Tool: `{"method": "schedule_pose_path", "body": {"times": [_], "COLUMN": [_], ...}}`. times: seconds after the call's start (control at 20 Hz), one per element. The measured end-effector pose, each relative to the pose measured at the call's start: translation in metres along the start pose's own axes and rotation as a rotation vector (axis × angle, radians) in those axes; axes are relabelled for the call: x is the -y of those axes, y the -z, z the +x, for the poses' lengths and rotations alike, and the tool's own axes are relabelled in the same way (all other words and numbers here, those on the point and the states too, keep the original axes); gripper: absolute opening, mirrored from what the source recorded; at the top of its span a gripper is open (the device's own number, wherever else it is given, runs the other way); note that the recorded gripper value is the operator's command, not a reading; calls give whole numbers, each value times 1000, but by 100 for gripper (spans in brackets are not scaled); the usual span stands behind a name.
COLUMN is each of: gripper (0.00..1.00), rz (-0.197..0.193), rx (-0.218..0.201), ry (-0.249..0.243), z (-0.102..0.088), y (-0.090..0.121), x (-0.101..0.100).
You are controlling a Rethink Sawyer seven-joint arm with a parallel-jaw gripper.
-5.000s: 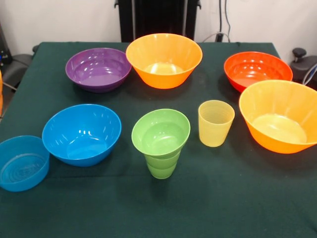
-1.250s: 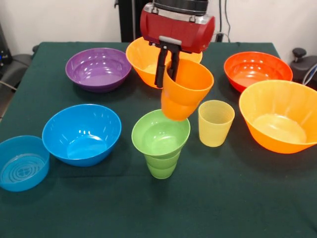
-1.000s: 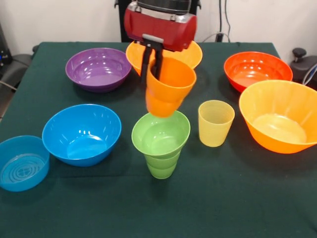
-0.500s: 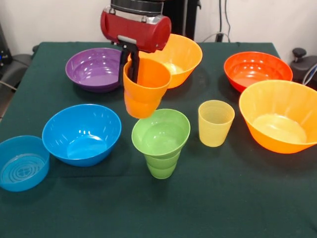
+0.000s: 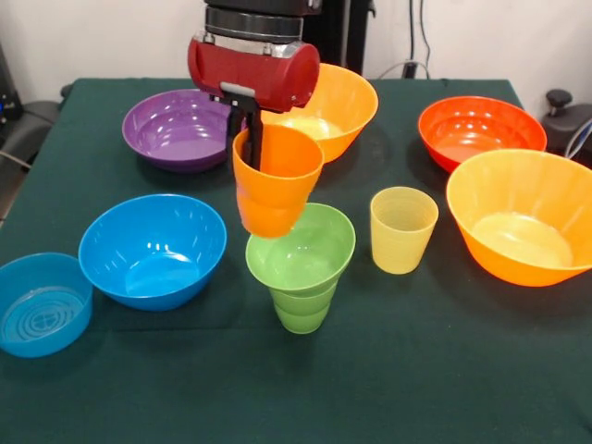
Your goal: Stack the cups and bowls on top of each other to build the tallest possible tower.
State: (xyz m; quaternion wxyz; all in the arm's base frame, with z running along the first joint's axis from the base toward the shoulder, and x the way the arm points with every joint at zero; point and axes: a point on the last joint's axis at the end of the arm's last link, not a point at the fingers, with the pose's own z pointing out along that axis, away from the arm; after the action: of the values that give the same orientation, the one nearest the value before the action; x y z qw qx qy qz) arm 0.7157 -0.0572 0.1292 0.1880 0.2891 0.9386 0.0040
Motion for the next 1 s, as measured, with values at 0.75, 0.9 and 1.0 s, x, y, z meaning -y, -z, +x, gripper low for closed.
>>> {"method": "schedule_pose_path", "body": {"times": [0.75, 0.9, 1.0], "gripper": [0, 0, 0], "rz": [-54, -58, -59], "rx": [-9, 1, 4], "ry": [18, 17, 16], "z": [28, 32, 34], "y": [-7, -9, -10], "x": [-23, -22, -21]}}
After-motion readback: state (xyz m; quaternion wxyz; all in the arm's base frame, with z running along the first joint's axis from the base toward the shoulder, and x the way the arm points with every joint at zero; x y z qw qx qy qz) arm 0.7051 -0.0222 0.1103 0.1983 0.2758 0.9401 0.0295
